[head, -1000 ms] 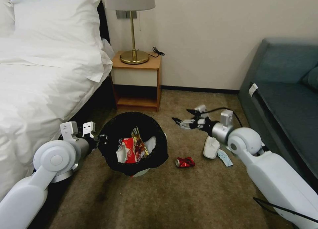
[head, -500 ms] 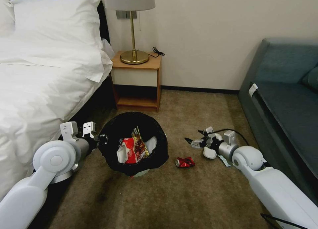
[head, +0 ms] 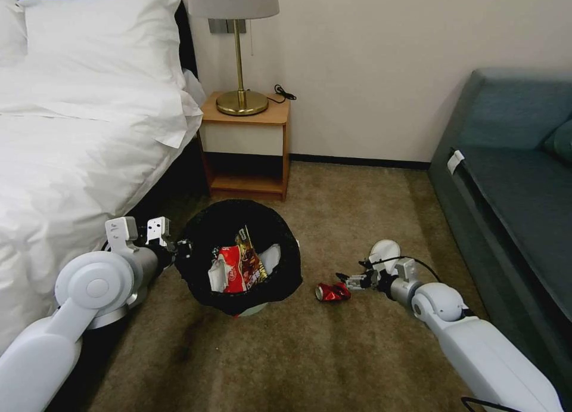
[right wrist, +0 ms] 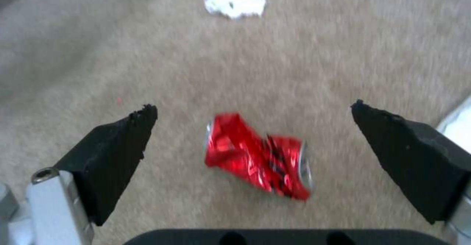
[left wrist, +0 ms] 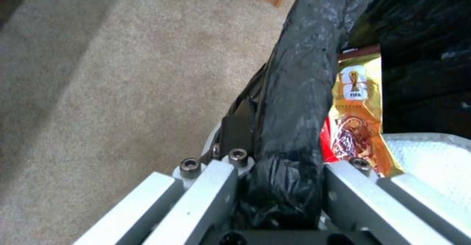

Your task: Pick up the trash bin, then pick up the garbage on the floor and place it into the trash bin.

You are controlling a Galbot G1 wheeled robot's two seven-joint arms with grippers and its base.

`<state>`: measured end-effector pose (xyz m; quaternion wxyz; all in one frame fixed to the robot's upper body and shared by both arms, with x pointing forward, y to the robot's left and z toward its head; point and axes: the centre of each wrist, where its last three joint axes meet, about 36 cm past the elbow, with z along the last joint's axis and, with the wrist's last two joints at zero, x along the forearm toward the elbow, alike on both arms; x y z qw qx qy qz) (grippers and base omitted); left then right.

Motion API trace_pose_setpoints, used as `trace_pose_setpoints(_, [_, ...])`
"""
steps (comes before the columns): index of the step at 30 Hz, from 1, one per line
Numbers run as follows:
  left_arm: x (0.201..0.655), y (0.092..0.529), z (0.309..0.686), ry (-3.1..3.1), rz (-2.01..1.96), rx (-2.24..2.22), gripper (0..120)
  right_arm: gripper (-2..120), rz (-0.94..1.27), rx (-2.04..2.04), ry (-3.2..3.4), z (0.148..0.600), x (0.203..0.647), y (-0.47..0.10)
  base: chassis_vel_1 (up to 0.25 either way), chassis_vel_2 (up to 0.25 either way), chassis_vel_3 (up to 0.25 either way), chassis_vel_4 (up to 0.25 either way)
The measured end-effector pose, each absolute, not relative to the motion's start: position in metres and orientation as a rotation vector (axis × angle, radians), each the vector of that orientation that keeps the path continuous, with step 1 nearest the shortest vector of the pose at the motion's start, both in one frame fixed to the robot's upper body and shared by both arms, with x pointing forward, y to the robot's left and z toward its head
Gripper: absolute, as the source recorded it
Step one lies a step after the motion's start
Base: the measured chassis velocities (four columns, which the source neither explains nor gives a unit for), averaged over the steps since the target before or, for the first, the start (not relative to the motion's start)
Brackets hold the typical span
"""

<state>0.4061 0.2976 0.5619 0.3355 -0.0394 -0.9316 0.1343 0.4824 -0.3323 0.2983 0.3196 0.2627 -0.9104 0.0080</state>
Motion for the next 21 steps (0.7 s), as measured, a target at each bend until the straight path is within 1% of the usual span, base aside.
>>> trace_pose_setpoints(7, [0.401,0.294,0.565,-2.435,0.347,-0.117,3,100,0.011,0.662,-2.36,0.283,0.479,-0.338,0.0,0.0,0.0,0.0])
trace_pose_setpoints(12, [0.398,0.291,0.569,-2.435,0.332,-0.134,3,100,-0.037,0.628,-2.33,0.26,0.476,-0.339,0.0,0.0,0.0,0.0])
trace_pose_setpoints(16, [0.398,0.291,0.569,-2.434,0.326,-0.135,3,100,-0.05,0.637,-2.329,0.255,0.475,-0.335,0.0,0.0,0.0,0.0])
trace_pose_setpoints(18, [0.398,0.292,0.569,-2.433,0.322,-0.135,3,100,-0.063,0.646,-2.326,0.252,0.474,-0.329,0.0,0.0,0.0,0.0])
trace_pose_setpoints(21, [0.398,0.293,0.57,-2.432,0.306,-0.132,3,100,-0.099,0.684,-2.318,0.245,0.474,-0.303,0.0,0.0,0.0,0.0])
